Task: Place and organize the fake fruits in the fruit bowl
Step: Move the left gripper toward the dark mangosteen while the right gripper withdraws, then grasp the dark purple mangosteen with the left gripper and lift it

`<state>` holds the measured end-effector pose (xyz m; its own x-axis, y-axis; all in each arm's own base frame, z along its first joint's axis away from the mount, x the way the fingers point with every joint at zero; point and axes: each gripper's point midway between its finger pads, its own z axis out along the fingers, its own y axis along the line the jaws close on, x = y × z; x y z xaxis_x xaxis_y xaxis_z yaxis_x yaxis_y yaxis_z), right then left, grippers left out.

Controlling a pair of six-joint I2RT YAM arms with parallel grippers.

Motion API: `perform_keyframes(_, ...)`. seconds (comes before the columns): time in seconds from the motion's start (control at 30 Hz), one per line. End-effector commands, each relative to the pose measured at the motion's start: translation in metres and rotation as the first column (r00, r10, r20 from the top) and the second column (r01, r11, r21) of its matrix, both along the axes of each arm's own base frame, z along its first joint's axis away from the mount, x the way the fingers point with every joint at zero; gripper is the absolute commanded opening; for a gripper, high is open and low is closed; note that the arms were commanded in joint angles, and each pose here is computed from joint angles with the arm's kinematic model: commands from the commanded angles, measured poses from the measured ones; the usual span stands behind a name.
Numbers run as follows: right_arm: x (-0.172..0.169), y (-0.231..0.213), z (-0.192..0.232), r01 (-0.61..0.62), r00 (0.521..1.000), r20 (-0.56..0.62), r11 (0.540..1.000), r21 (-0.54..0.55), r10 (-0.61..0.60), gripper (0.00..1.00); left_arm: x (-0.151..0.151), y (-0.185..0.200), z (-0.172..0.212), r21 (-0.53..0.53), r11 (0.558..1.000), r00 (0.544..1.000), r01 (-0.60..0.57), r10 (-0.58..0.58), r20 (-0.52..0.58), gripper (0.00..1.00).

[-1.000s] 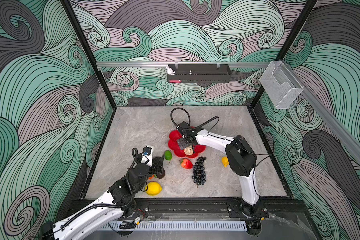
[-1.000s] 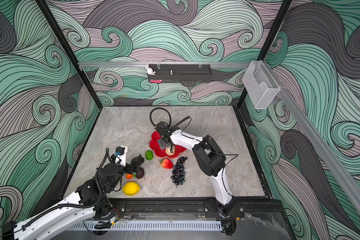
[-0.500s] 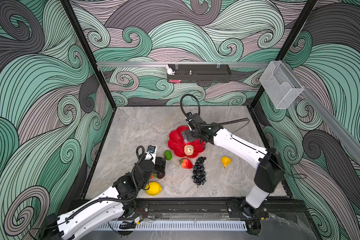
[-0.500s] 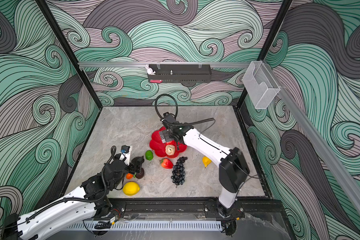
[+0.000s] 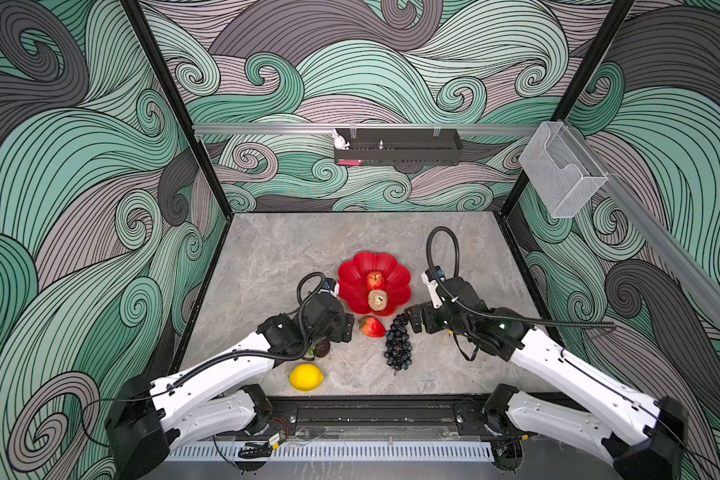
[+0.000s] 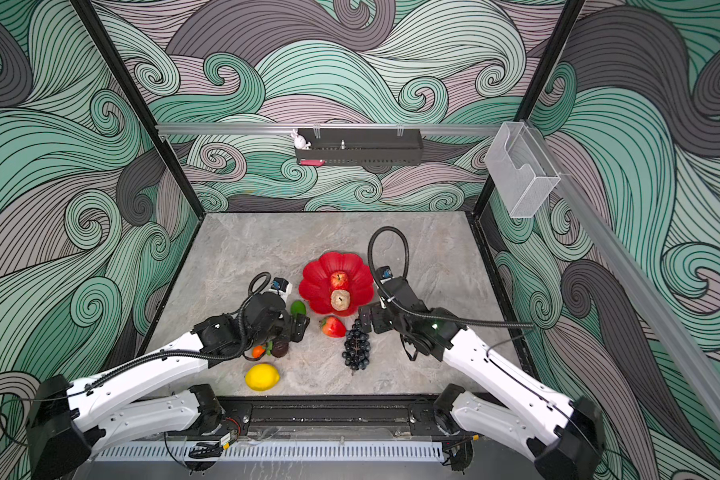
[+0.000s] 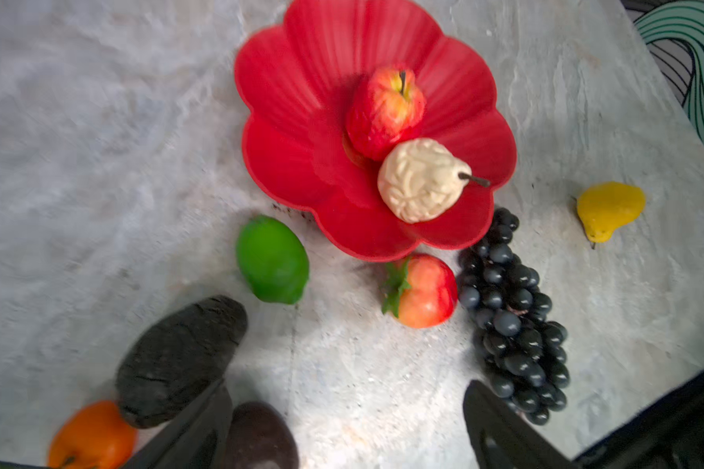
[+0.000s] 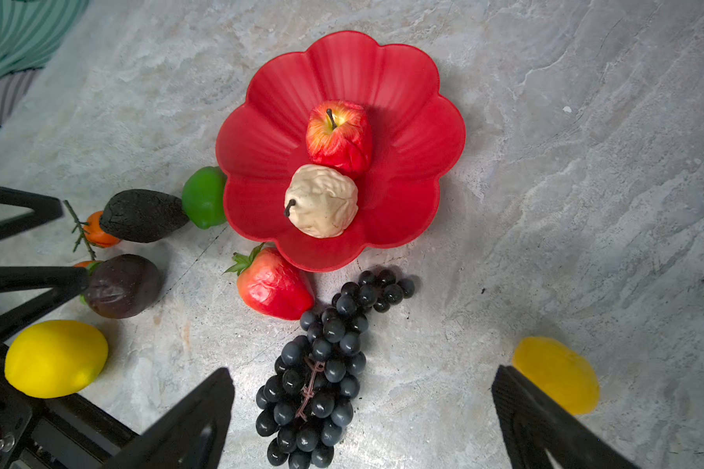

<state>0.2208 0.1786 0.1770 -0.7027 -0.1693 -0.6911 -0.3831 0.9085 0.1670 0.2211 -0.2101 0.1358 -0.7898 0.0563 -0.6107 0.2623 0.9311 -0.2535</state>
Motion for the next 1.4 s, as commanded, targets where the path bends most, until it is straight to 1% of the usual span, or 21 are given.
perform_keyframes(0.0,-0.009,-0.003,0.004,0.029,0.999,0.015,0.995,0.092,-0.030,1.00,-0.011,-0.019,-0.003,-0.082,0.996,0.992,-0.037,0.027,-0.122,0.89)
perform_keyframes(0.07,-0.014,-0.005,0.002,0.031,0.999,0.014,0.991,0.127,-0.033,0.99,-0.009,-0.014,-0.007,-0.061,0.994,0.989,-0.088,0.080,-0.127,0.89)
perform_keyframes(0.13,-0.018,-0.005,-0.001,0.039,0.999,0.000,0.986,0.160,-0.040,0.99,-0.008,0.001,-0.012,-0.014,0.988,0.979,-0.157,0.153,-0.134,0.89)
perform_keyframes(0.23,-0.025,-0.003,-0.007,0.036,0.999,-0.024,0.979,0.201,-0.032,0.99,-0.011,0.030,-0.014,0.093,0.964,0.957,-0.250,0.261,-0.126,0.89)
perform_keyframes(0.3,-0.028,-0.002,-0.012,0.035,0.999,-0.039,0.976,0.215,-0.027,0.99,-0.017,0.049,-0.014,0.138,0.938,0.934,-0.316,0.334,-0.127,0.89)
perform_keyframes(0.47,-0.031,-0.001,-0.018,0.028,0.998,-0.056,0.974,0.225,-0.015,0.99,-0.032,0.073,-0.025,0.181,0.905,0.899,-0.385,0.412,-0.151,0.89)
perform_keyframes(0.53,-0.031,0.001,-0.017,0.024,0.998,-0.055,0.973,0.231,-0.012,0.99,-0.032,0.079,-0.029,0.173,0.892,0.886,-0.417,0.442,-0.143,0.88)
perform_keyframes(0.63,-0.031,0.004,-0.016,0.014,0.998,-0.060,0.970,0.242,0.001,0.99,-0.032,0.079,-0.033,0.162,0.898,0.893,-0.408,0.430,-0.133,0.87)
perform_keyframes(0.7,-0.033,0.006,-0.017,0.007,0.998,-0.068,0.969,0.247,0.010,0.99,-0.032,0.081,-0.032,0.168,0.896,0.892,-0.412,0.434,-0.128,0.84)
perform_keyframes(0.8,-0.034,0.009,-0.017,-0.004,0.997,-0.075,0.967,0.255,0.023,0.99,-0.032,0.089,-0.032,0.203,0.884,0.884,-0.421,0.450,-0.128,0.72)
perform_keyframes(0.87,-0.035,0.010,-0.018,-0.007,0.996,-0.082,0.966,0.257,0.029,0.99,-0.032,0.093,-0.035,0.213,0.883,0.880,-0.419,0.452,-0.145,0.69)
perform_keyframes(1.03,-0.037,0.018,-0.018,-0.028,0.993,-0.100,0.962,0.271,0.057,0.99,-0.032,0.084,-0.045,0.211,0.908,0.890,-0.363,0.404,-0.211,0.68)
perform_keyframes(1.1,-0.038,0.023,-0.018,-0.034,0.992,-0.108,0.961,0.275,0.066,0.98,-0.031,0.072,-0.047,0.178,0.931,0.905,-0.319,0.355,-0.235,0.69)
perform_keyframes(1.13,-0.039,0.026,-0.018,-0.040,0.992,-0.107,0.960,0.276,0.072,0.98,-0.030,0.061,-0.048,0.151,0.948,0.917,-0.280,0.311,-0.249,0.69)
perform_keyframes(1.2,-0.040,0.031,-0.016,-0.050,0.992,-0.100,0.961,0.272,0.079,0.98,-0.030,0.052,-0.053,0.135,0.958,0.919,-0.252,0.280,-0.278,0.70)
perform_keyframes(1.23,-0.040,0.033,-0.016,-0.053,0.992,-0.095,0.962,0.267,0.081,0.98,-0.031,0.052,-0.056,0.149,0.957,0.913,-0.250,0.284,-0.292,0.71)
perform_keyframes(1.3,-0.041,0.035,-0.016,-0.059,0.992,-0.095,0.965,0.255,0.085,0.98,-0.032,0.057,-0.058,0.216,0.944,0.900,-0.250,0.308,-0.307,0.73)
perform_keyframes(1.37,-0.041,0.037,-0.015,-0.061,0.992,-0.093,0.966,0.251,0.086,0.98,-0.034,0.071,-0.059,0.322,0.906,0.873,-0.276,0.376,-0.311,0.76)
